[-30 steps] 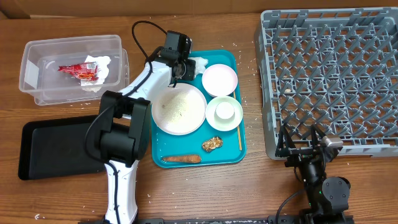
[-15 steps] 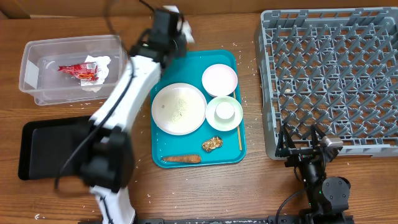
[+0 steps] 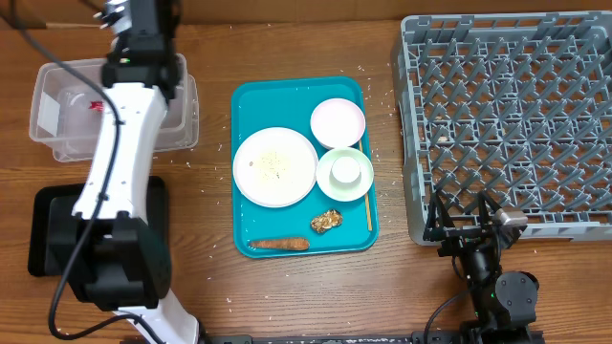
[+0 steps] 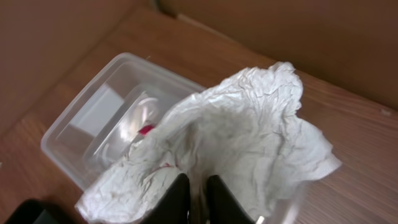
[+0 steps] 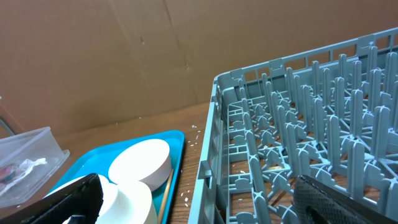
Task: Sort waste into correct bins and load items into the dishwasher
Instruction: 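Carry the tissue to the clear bin and release it, then lower the left gripper to the rice plate rim and pinch it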
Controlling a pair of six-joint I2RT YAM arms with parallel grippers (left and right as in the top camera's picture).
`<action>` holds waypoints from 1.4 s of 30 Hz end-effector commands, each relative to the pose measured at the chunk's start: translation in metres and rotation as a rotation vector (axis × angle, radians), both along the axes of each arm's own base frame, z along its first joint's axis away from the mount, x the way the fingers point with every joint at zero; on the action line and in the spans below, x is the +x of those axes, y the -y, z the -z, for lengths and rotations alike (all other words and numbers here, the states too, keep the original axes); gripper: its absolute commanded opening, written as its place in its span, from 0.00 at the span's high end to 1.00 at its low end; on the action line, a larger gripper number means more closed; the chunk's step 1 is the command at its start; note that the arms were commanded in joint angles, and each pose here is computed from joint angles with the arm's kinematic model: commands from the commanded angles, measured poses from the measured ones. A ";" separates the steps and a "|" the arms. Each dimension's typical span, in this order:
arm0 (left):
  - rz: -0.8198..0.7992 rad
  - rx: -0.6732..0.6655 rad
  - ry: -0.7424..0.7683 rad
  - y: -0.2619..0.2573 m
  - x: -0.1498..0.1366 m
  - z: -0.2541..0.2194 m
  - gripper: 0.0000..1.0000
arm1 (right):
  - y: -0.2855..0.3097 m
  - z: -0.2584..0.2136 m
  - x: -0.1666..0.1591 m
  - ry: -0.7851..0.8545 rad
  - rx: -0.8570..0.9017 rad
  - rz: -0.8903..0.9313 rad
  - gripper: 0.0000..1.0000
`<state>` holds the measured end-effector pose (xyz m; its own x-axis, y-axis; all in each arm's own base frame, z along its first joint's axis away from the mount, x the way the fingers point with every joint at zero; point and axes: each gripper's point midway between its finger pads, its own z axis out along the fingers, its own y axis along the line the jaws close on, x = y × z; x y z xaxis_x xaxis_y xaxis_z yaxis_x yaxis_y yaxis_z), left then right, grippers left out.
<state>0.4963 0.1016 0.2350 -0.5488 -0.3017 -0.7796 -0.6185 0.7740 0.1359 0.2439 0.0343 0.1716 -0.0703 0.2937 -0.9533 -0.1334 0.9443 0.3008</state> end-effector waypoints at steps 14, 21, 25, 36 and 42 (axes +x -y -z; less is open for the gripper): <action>0.182 -0.488 -0.146 0.033 -0.016 0.062 0.00 | 0.002 0.002 0.000 0.005 -0.007 0.010 0.00; 0.556 -0.549 -0.115 0.118 -0.019 0.020 0.00 | 0.002 0.002 0.000 0.005 -0.007 0.010 0.00; 0.681 -0.496 -0.122 0.157 -0.027 0.006 0.00 | 0.002 0.002 0.000 0.005 -0.007 0.010 0.00; 0.660 -0.625 -0.480 0.235 -0.104 0.061 0.03 | 0.002 0.002 0.000 0.005 -0.007 0.010 0.00; 0.663 -0.627 -0.559 0.245 -0.122 0.094 0.16 | 0.002 0.002 0.000 0.005 -0.007 0.010 0.00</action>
